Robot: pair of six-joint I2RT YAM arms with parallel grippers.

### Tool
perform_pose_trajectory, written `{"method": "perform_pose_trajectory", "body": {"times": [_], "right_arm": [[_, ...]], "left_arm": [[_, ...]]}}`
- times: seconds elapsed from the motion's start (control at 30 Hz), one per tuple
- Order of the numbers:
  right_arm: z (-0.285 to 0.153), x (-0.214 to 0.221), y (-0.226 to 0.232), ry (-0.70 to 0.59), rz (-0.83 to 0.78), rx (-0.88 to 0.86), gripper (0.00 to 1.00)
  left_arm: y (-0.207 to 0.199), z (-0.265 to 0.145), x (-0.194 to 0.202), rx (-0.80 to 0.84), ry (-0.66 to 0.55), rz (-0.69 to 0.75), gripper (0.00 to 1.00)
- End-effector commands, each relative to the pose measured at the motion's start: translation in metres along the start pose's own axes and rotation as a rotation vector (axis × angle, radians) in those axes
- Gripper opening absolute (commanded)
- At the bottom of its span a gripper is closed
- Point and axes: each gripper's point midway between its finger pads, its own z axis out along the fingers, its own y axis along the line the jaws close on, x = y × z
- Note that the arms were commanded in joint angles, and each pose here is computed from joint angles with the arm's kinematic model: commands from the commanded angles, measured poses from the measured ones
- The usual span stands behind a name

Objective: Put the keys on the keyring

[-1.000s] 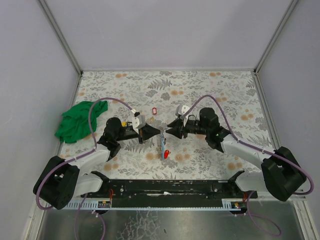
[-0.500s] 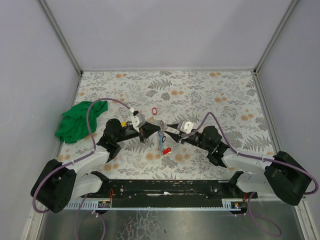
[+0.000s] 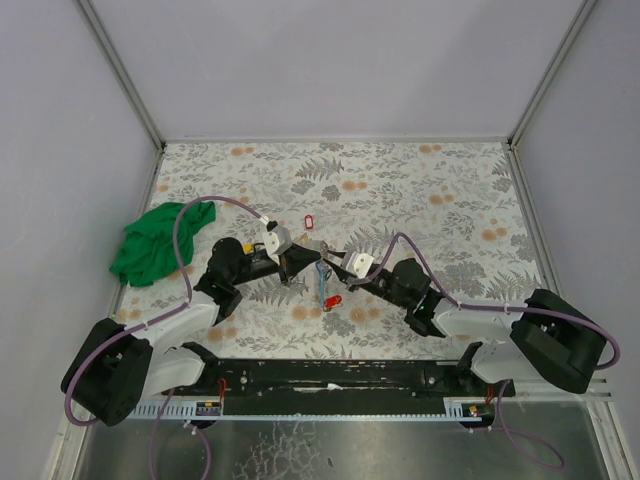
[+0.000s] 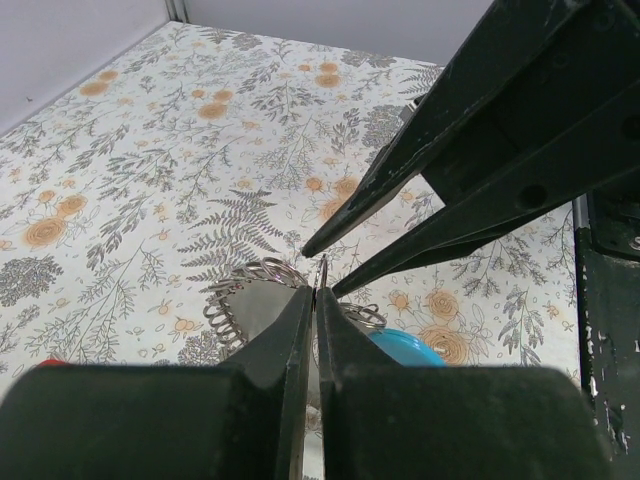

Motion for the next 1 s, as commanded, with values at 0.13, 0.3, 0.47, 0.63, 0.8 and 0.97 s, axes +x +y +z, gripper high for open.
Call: {"method": "perform_pose_trajectory", "body": {"times": [0.13, 0.3, 0.47, 0.63, 0.8, 0.97], "right_arm": [[0.009, -0.028, -0.026, -0.093, -0.061, 0.151, 0.28], [0.011, -0.029, -0.029, -0.095, -0.05, 0.17, 0.26], [0.015, -0.027, -0.03, -0.085, -0.036, 0.169, 0.24], [0.018, -0.021, -0.027, -0.067, -0.034, 0.157, 0.23], [0.021, -0.016, -0.025, -0.049, -0.037, 0.154, 0.16], [0.02, -0.016, -0.032, -0.042, -0.055, 0.187, 0.04]], "left_arm": [[-0.002, 0.002, -0.011, 0.005, -0.037, 0.024, 0.0], [-0.003, 0.002, -0.011, 0.007, -0.036, 0.021, 0.0], [-0.004, 0.003, -0.011, 0.01, -0.037, 0.02, 0.0], [-0.006, 0.004, -0.013, 0.018, -0.041, 0.021, 0.0], [-0.009, 0.004, -0.015, 0.029, -0.049, 0.017, 0.0], [-0.01, 0.0, -0.018, 0.013, -0.056, 0.013, 0.05]]}}
